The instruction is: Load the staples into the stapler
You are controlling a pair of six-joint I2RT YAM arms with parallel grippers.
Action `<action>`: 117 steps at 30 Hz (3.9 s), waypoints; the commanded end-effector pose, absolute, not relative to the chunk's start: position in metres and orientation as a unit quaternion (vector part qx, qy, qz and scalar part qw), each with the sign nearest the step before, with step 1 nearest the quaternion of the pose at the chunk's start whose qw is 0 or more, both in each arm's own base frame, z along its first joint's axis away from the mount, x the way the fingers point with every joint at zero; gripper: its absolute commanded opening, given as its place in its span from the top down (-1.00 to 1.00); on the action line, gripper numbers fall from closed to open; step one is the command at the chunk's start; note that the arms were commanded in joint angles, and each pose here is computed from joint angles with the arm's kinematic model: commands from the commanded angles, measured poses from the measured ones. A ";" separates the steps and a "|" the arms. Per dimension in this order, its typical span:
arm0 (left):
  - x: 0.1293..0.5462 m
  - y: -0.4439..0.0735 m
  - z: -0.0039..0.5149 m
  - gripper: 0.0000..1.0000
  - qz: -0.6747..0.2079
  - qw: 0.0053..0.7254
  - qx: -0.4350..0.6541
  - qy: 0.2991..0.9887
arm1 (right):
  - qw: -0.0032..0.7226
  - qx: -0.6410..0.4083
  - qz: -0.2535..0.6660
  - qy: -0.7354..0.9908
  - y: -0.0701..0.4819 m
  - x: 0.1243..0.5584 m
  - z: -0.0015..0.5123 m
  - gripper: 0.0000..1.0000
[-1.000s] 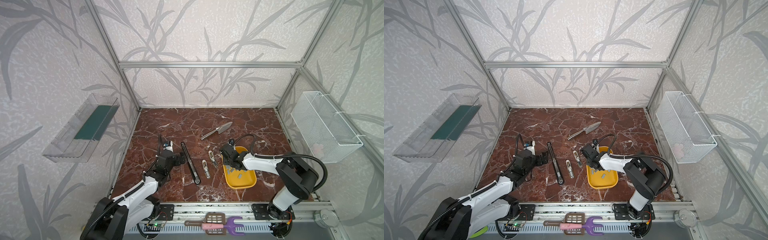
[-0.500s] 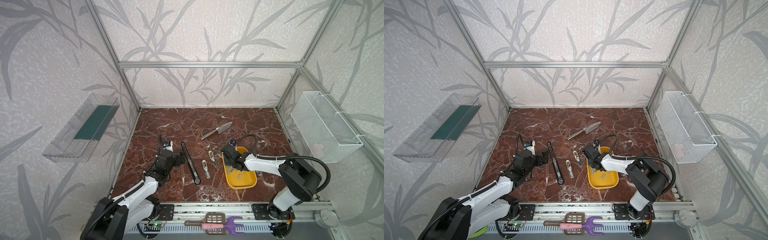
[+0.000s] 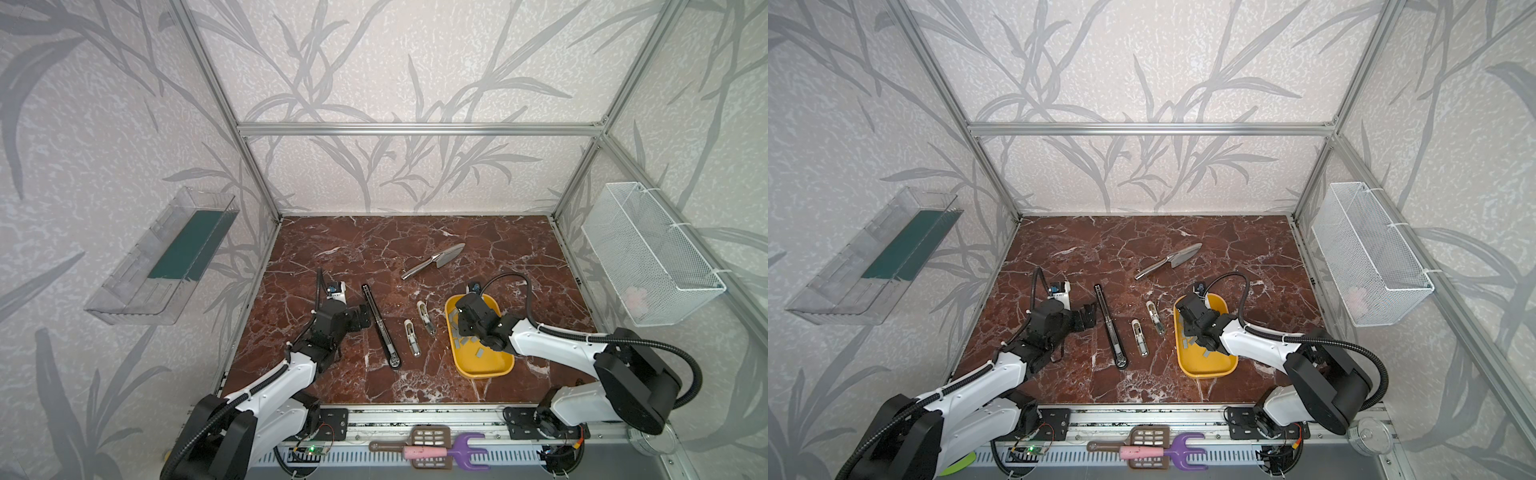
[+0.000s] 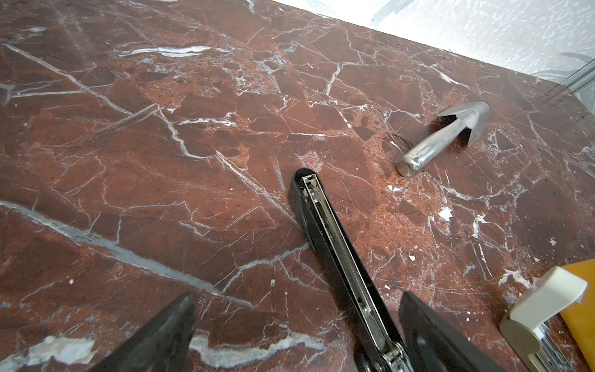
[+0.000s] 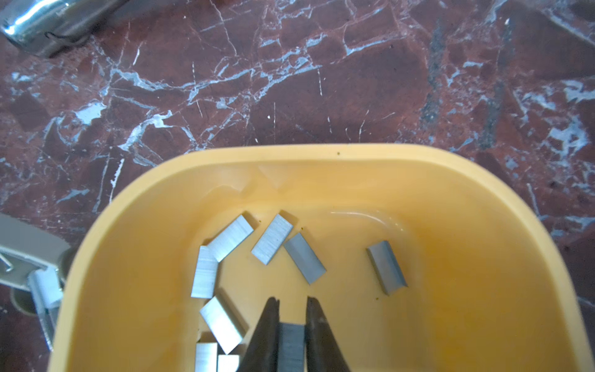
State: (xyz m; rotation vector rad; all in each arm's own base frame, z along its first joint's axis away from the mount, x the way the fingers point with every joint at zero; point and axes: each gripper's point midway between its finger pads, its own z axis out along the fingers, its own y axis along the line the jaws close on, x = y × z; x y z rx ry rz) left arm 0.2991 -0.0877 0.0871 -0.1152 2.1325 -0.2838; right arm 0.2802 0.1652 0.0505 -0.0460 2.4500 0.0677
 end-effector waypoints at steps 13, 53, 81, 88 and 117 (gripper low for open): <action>0.304 -0.091 0.101 -0.99 -0.126 0.489 -0.042 0.862 | 0.401 -0.055 0.129 0.905 0.197 0.281 0.120 0.64; 0.299 -0.092 0.105 -0.98 -0.135 0.499 -0.041 0.855 | 0.339 -0.098 0.132 0.926 0.238 0.267 0.063 0.65; 0.299 -0.091 0.105 -0.98 -0.134 0.498 -0.043 0.856 | 0.368 -0.197 0.205 0.885 0.277 0.272 0.083 0.64; 0.299 -0.091 0.105 -0.98 -0.134 0.498 -0.043 0.856 | 0.371 -0.220 0.215 0.876 0.291 0.274 0.070 0.65; 0.300 -0.090 0.104 -0.98 -0.131 0.497 -0.043 0.857 | 0.379 -0.205 0.183 0.884 0.301 0.285 0.064 0.67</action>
